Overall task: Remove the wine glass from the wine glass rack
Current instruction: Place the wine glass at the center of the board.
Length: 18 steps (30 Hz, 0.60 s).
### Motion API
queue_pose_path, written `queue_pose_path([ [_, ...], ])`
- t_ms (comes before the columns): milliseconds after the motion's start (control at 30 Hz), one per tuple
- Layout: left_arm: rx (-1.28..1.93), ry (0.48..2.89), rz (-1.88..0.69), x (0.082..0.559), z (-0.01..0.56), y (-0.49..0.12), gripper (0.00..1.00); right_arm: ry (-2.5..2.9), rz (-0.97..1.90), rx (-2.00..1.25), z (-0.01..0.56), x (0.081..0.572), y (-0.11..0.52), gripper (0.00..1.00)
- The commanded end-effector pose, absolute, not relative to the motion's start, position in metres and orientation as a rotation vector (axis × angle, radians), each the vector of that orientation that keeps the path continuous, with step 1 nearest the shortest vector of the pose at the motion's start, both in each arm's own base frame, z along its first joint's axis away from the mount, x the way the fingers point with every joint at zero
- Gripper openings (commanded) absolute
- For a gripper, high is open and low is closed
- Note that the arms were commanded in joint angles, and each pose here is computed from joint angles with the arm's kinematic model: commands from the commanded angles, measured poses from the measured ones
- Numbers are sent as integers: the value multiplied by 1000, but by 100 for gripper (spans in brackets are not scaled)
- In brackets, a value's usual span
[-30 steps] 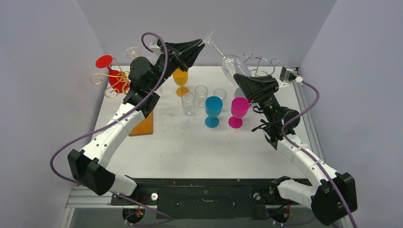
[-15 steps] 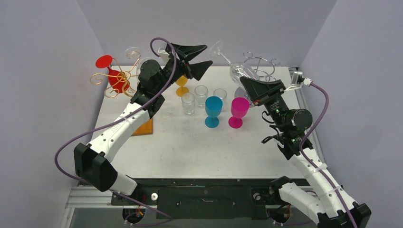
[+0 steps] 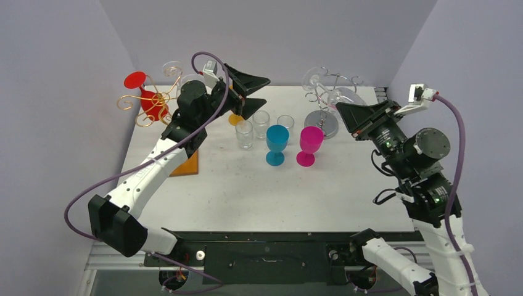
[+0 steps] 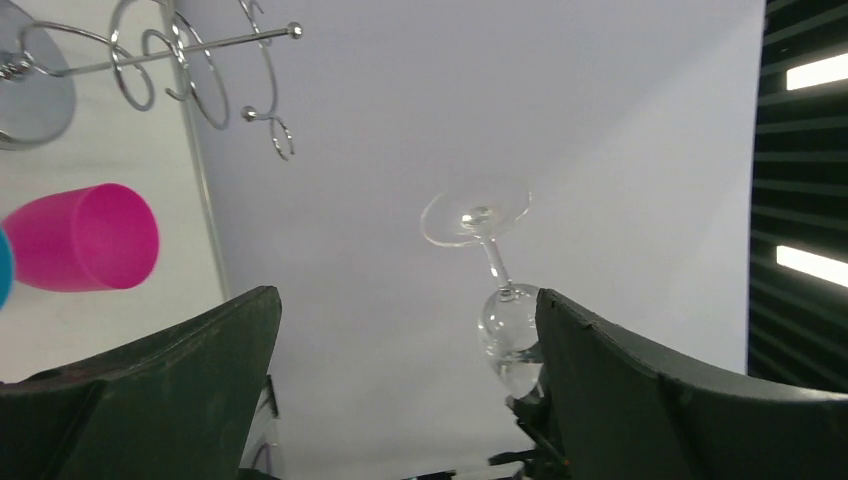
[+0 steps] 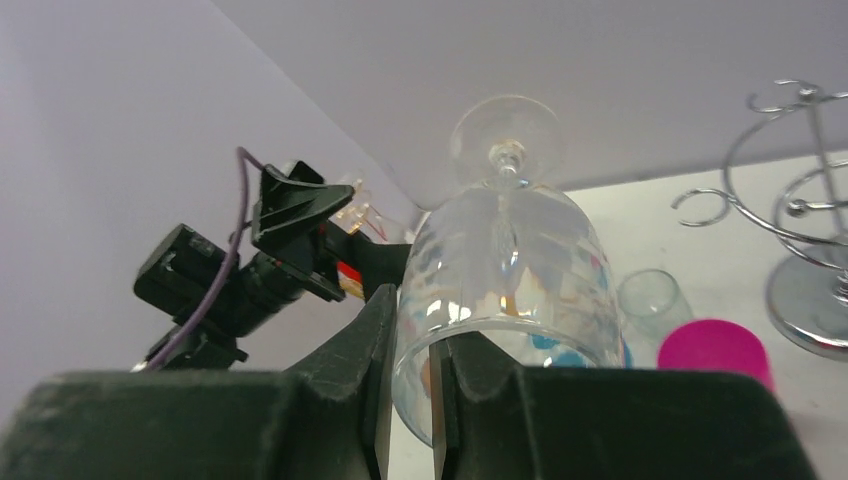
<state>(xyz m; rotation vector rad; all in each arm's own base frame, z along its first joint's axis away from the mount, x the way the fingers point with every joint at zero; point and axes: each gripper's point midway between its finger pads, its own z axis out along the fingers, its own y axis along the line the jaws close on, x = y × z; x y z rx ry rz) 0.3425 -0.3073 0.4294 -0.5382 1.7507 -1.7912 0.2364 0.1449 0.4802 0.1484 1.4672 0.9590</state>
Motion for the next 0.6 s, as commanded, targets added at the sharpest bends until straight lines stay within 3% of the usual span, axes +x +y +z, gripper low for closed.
queue_pose_path([
  [0, -314, 1759, -1632, 320, 442, -293, 96, 1672, 725, 197, 462, 221, 111, 0],
  [233, -174, 1813, -1393, 306, 431, -274, 96, 1919, 368, 388, 405, 210, 57, 0],
  [567, -1, 1866, -1162, 282, 416, -250, 96, 2185, 208, 529, 291, 254, 44, 0],
])
